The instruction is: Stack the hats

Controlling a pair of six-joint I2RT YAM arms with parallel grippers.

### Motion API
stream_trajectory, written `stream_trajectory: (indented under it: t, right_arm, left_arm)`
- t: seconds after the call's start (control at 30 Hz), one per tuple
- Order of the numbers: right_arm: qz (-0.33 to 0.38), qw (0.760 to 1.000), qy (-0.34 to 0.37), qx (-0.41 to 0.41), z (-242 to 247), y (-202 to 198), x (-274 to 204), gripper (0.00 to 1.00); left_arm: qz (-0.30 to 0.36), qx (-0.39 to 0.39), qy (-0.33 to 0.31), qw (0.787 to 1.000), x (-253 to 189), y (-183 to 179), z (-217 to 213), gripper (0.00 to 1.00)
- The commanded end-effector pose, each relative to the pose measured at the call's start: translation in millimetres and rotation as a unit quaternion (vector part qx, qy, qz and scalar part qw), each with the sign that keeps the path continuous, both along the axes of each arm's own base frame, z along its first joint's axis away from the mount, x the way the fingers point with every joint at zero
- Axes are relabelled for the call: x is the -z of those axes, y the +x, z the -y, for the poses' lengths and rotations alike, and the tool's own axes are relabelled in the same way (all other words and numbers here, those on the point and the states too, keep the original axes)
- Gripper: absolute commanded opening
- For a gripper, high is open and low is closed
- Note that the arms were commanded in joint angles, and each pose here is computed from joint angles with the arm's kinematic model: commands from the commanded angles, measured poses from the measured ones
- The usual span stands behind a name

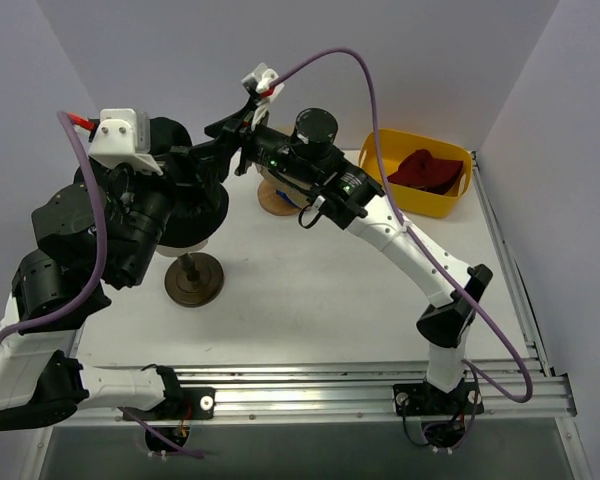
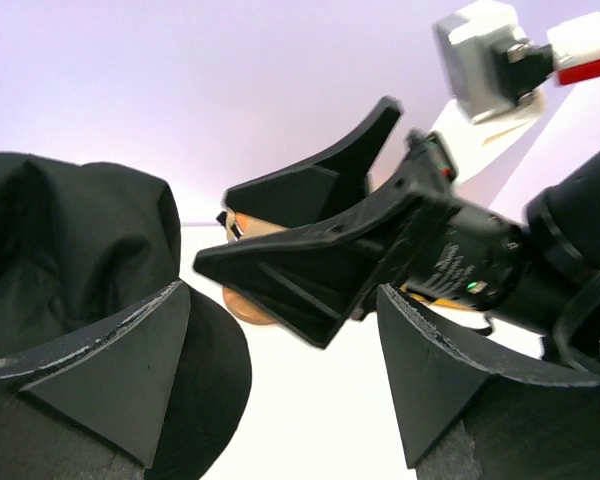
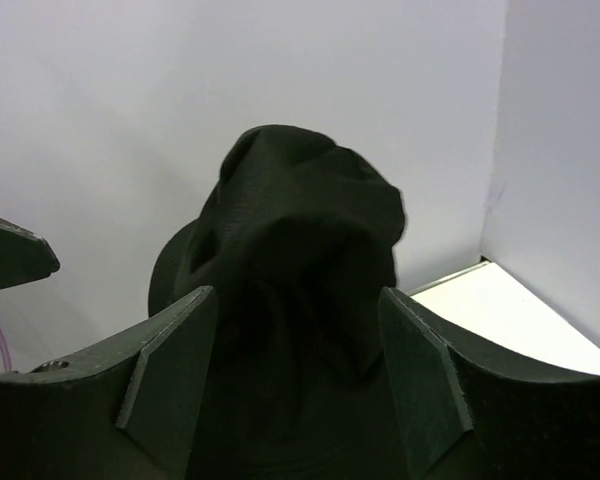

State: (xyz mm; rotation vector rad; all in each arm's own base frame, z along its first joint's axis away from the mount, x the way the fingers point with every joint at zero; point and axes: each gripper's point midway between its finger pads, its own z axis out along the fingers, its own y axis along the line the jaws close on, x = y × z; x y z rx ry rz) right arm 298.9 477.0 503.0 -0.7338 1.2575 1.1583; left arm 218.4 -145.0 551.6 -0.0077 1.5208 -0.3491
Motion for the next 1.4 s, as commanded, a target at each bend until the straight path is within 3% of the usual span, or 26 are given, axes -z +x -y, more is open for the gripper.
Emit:
stream_trajectory:
  t: [0.0,0.27,0.53,0.73,0.83,0.93,1.1,1.23,1.37]
  right_arm:
    - [0.042,0.998,0.052,0.004,30,-14,-49,0.61]
    - [0.037,0.998,0.042,0.014,52,-18,-47,0.61]
    - [0.007,0.998,0.022,0.061,106,-20,-10,0.62]
    - [0.0,0.997,0.024,0.079,132,-30,-7,0.62]
    - [-0.057,0.985,0.035,0.16,151,-9,7,0.62]
    - [-0.072,0.978,0.037,0.194,165,-4,18,0.61]
    - [-0.08,0.976,0.036,0.2,173,-10,29,0.61]
    - [-0.086,0.979,0.032,0.184,170,-15,34,0.61]
    - [-0.091,0.978,0.023,0.187,169,-12,44,0.62]
  left_arm:
    - [0.014,-0.024,0.008,1.0,-15,5,-8,0.84]
    - [0.006,-0.082,-0.002,0.997,-22,24,-36,0.81]
    - [0.001,-0.16,-0.038,0.986,-29,45,-75,0.72]
    - [-0.018,-0.166,-0.071,0.983,-23,44,-94,0.68]
    - [-0.046,-0.159,-0.092,0.982,-3,50,-96,0.68]
    - [-0.049,-0.152,-0.128,0.979,5,51,-106,0.68]
    - [-0.048,-0.127,-0.162,0.977,-2,52,-113,0.68]
    - [-0.063,-0.171,-0.188,0.965,10,64,-142,0.65]
    - [-0.048,-0.21,-0.206,0.954,9,53,-172,0.64]
